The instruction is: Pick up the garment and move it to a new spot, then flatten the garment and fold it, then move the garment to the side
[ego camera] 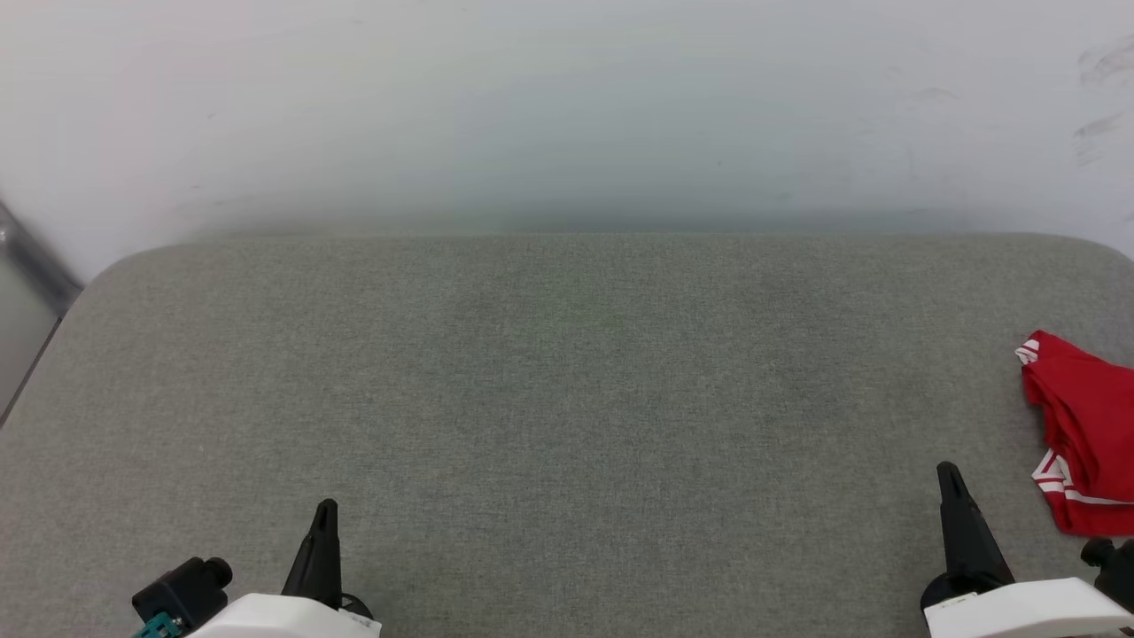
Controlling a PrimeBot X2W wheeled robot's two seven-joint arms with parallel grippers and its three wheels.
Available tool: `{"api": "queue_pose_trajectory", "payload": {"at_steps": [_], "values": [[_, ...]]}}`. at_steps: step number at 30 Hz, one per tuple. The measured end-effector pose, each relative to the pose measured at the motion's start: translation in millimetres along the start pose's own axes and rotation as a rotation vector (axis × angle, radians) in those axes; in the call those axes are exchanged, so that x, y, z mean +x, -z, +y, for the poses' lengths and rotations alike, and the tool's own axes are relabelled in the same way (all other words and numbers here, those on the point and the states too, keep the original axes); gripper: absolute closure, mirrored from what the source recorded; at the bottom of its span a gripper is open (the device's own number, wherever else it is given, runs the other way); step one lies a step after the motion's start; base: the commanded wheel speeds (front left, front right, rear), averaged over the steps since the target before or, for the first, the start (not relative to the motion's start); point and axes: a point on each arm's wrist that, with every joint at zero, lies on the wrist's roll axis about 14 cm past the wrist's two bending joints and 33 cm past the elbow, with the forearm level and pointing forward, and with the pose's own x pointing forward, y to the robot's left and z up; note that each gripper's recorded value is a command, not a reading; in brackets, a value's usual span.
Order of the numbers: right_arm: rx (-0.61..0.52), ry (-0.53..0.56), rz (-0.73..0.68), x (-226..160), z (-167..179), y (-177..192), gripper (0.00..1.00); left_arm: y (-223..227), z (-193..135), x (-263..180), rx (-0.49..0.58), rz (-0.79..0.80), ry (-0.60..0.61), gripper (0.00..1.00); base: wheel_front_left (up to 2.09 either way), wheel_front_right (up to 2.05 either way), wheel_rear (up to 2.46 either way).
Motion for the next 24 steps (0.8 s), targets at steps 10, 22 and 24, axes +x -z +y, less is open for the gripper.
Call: {"api": "queue_pose_trajectory", "payload": {"at_steps": [10,22,24], "values": [[0.133,0.012,0.002,6.1,-0.9,-2.1,1.0,-3.8,-0.7,7.8,-0.145,0.005,-0.001,1.0,0.0,0.0,0.0],[0.274,0.03,0.015,9.5,-4.7,-1.2,1.0,-4.5,-2.5,14.0,-0.3,0.02,0.004,1.0,0.0,0.0,0.0],[0.298,0.032,0.015,10.1,-5.1,-1.3,1.0,-4.2,-2.7,14.6,-0.324,0.024,0.005,1.0,0.0,0.0,0.0]]}}
